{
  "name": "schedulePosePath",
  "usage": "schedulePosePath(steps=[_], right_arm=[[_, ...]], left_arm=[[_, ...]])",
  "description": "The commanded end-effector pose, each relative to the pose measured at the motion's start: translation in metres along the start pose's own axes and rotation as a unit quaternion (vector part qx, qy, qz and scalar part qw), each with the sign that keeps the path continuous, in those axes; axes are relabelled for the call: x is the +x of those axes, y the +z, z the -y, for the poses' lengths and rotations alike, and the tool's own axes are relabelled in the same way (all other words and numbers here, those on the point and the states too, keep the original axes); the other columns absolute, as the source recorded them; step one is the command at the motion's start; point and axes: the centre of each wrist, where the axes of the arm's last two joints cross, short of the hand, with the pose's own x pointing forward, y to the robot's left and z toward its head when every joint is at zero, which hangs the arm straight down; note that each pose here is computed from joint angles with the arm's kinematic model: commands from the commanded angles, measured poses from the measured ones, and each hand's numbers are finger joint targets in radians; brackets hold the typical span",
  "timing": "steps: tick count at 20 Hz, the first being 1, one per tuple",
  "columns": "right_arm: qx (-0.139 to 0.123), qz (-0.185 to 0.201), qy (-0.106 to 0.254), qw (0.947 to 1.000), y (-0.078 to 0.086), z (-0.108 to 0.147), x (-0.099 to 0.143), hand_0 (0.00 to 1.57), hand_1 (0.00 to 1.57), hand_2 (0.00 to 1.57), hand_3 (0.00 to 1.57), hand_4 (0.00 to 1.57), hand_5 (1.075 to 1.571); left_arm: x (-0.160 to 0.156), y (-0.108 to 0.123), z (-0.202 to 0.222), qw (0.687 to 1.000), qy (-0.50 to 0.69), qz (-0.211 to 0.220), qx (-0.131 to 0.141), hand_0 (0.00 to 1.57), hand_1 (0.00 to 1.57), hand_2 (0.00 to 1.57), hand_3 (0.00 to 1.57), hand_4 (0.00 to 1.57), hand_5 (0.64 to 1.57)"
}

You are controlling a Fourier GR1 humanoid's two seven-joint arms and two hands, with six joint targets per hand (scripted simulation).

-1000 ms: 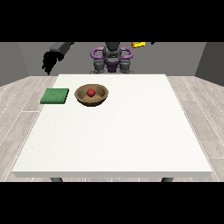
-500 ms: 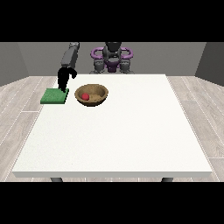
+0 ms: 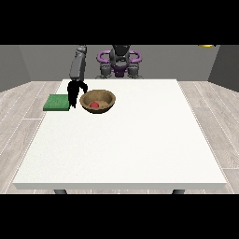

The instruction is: Pick the cup and pour the ball into the bowl, then pick the bowl and place it on the pad

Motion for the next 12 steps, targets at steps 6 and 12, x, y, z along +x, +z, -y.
schedulePosePath(steps=[6,12], right_arm=[[0.009,0.034,-0.009,0.9994,-0.011,0.004,-0.011,0.0,0.0,0.0,0.0,0.51,1.552],[-0.014,0.048,-0.01,0.9987,-0.012,0.01,-0.017,0.0,0.0,0.0,0.0,0.45,1.546]], left_arm=[[0.033,0.021,-0.037,0.998,-0.019,0.053,0.013,0.0,0.0,0.0,0.0,1.02,1.533],[0.044,0.025,-0.022,0.999,-0.005,0.047,-0.01,0.0,0.0,0.0,0.0,1.02,1.54]])
